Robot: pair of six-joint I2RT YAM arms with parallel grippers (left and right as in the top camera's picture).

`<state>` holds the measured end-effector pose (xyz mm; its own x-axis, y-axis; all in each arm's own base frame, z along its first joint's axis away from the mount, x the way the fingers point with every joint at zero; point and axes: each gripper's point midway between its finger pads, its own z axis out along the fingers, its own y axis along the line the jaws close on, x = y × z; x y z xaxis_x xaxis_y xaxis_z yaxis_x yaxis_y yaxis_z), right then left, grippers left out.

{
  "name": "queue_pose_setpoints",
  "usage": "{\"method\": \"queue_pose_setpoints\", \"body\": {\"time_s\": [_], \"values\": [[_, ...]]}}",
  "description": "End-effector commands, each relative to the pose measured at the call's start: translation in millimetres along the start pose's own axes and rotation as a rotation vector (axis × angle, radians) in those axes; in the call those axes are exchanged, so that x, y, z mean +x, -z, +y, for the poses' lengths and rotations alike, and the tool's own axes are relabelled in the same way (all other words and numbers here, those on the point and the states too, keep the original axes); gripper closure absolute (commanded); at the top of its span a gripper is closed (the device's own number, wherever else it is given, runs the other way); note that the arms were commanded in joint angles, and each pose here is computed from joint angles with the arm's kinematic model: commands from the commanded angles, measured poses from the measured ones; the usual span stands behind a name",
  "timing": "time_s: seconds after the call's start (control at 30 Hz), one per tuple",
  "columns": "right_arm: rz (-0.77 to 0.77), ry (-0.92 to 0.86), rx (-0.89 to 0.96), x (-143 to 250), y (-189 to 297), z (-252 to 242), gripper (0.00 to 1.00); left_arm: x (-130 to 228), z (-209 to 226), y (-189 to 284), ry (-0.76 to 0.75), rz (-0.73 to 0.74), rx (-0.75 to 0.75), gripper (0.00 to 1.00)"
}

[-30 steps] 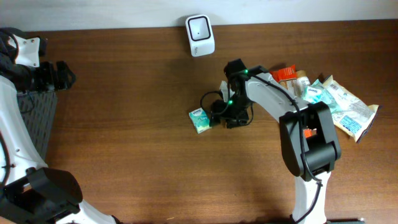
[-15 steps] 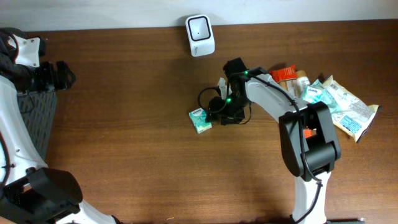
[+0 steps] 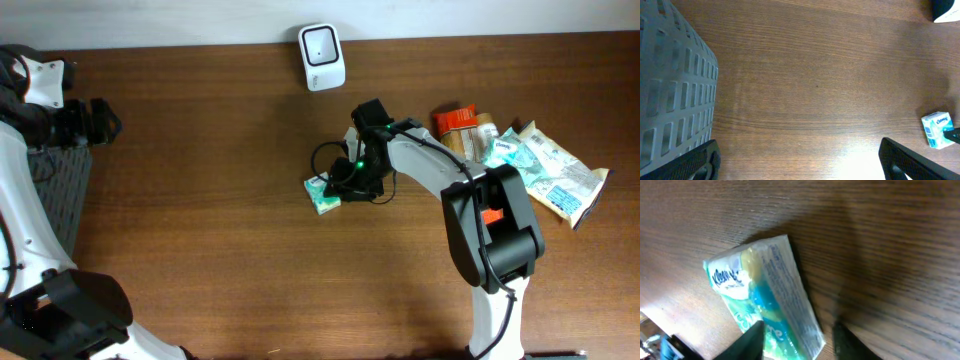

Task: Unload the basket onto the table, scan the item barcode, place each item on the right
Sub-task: 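Grasp the second Kleenex pack with the right gripper, then lift the Kleenex pack and hold it up to the white scanner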

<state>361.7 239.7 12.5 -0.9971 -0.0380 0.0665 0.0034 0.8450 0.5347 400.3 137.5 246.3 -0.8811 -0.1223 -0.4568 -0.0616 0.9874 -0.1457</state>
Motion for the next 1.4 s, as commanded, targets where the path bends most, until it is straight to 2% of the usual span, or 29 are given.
{"method": "queue_pose_setpoints", "body": {"time_s": [0.0, 0.1, 0.13, 0.3, 0.5, 0.67, 0.87, 1.1, 1.37], "values": [[0.006, -0.005, 0.007, 5.0, -0.8, -0.1, 0.71, 0.0, 1.6, 0.3, 0.013, -0.001, -0.002, 0.01], [0.01, -0.002, 0.008, 6.7, -2.4, 2.1, 0.93, 0.0, 1.6, 0.3, 0.013, -0.001, -0.002, 0.01], [0.011, -0.001, 0.008, 7.0, -2.8, 2.7, 0.96, -0.1, 1.6, 0.4, 0.013, -0.002, -0.002, 0.01], [-0.003, 0.006, -0.016, 3.1, 5.8, 4.0, 0.96, 0.0, 1.6, 0.3, 0.013, -0.001, -0.002, 0.01], [-0.067, 0.197, -0.067, -10.6, 47.3, 31.4, 0.96, 0.0, 1.6, 0.3, 0.013, -0.001, -0.002, 0.01], [-0.01, 0.396, -0.258, 4.2, 82.3, 83.0, 0.96, -0.1, 1.6, 0.4, 0.013, -0.002, -0.002, 0.01], [0.002, 0.567, -0.625, 25.2, 130.7, 139.2, 0.96, 0.0, 1.6, 0.3, 0.013, -0.001, -0.002, 0.01], [-0.059, 0.526, -0.975, 19.6, 197.2, 151.5, 0.96, 0.0, 1.6, 0.3, 0.013, -0.001, -0.002, 0.01], [-0.157, 0.523, -0.984, 19.5, 246.6, 143.4, 0.96, 0.0, 1.6, 0.3, 0.013, -0.001, -0.002, 0.01]]}}
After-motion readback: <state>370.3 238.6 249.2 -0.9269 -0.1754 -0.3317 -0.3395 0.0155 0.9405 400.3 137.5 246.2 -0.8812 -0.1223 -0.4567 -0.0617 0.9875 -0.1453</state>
